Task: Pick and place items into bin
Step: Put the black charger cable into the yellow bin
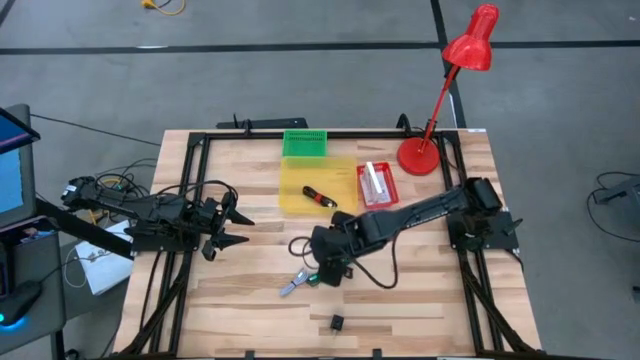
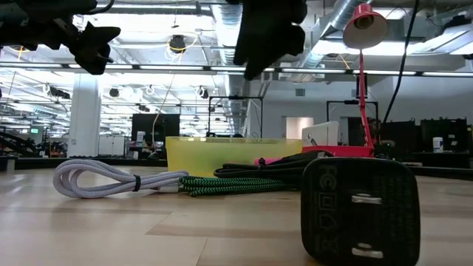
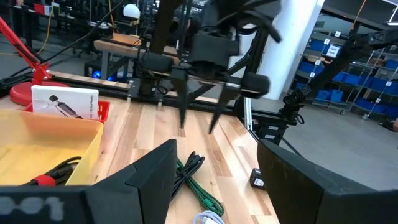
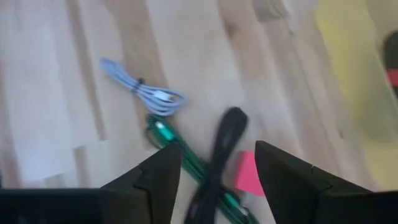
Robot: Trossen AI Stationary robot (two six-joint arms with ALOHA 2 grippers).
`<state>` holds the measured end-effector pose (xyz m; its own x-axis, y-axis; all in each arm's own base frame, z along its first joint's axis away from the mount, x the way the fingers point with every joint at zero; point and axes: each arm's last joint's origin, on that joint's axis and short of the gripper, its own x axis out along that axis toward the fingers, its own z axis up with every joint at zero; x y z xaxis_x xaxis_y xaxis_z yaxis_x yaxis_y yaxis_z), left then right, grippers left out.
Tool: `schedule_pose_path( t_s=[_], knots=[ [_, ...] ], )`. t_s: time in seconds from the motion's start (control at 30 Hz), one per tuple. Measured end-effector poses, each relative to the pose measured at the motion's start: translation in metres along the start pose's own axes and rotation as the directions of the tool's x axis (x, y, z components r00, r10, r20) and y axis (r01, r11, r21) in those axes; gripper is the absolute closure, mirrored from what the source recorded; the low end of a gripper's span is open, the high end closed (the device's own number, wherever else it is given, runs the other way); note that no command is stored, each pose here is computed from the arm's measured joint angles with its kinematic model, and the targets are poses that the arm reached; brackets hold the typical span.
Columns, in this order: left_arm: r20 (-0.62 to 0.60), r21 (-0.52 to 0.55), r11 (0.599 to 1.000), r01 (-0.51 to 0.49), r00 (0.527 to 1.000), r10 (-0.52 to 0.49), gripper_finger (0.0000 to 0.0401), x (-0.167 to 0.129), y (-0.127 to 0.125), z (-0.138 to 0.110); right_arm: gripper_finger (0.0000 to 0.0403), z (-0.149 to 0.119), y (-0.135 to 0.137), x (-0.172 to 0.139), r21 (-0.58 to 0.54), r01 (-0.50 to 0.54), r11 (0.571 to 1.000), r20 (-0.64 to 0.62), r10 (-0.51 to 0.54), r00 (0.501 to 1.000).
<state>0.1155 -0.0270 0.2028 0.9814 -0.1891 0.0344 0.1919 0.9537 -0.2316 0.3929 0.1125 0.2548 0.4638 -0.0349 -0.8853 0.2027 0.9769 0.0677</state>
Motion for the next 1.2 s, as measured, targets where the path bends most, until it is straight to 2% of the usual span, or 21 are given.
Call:
schedule_pose_path(
  t_s=[0.1,0.3,0.33,0.6,0.7,0.8,0.87,0.93,1.2],
  knots=[
    [0.000,0.000,1.000,0.000,1.000,0.000,0.0186,0.000,0.000,0.000,0.0213,0.000,0.009,0.010,-0.010,-0.019,1.000,0.019,0.019,1.000],
    [0.000,0.000,1.000,0.000,1.000,0.000,0.0186,0.000,0.000,0.000,0.0219,-0.008,0.013,0.046,-0.046,0.007,0.999,-0.056,-0.010,0.998],
    [-0.001,0.000,1.000,0.000,1.000,0.000,0.0186,0.000,0.000,0.000,0.0219,-0.006,0.015,0.052,-0.045,-0.002,0.999,-0.039,0.000,0.999],
    [-0.013,0.001,1.000,-0.003,1.000,0.003,0.0186,0.001,0.000,-0.001,0.0217,-0.009,0.011,0.062,-0.048,0.017,0.999,-0.072,-0.021,0.997],
    [-0.013,0.001,1.000,-0.002,1.000,0.002,0.0186,0.001,0.000,-0.001,0.0219,-0.005,0.012,0.068,-0.037,0.007,0.999,-0.049,-0.008,0.999],
    [-0.013,0.001,1.000,-0.002,1.000,0.002,0.0186,0.001,0.000,-0.001,0.0222,-0.012,0.008,0.080,-0.041,0.018,0.999,-0.118,-0.023,0.993],
    [-0.013,0.001,1.000,-0.002,1.000,0.002,0.0186,0.001,0.000,-0.001,0.0223,-0.010,0.009,0.088,-0.033,0.002,0.999,-0.101,-0.005,0.995],
    [-0.013,0.001,1.000,-0.002,1.000,0.002,0.0186,0.001,0.000,-0.001,0.0225,-0.015,0.005,0.091,-0.039,0.026,0.999,-0.154,-0.032,0.988],
    [-0.014,0.001,1.000,-0.002,1.000,0.002,0.0186,0.001,0.000,-0.001,0.0226,-0.019,0.001,0.114,-0.033,0.034,0.999,-0.190,-0.039,0.981]
  ],
)
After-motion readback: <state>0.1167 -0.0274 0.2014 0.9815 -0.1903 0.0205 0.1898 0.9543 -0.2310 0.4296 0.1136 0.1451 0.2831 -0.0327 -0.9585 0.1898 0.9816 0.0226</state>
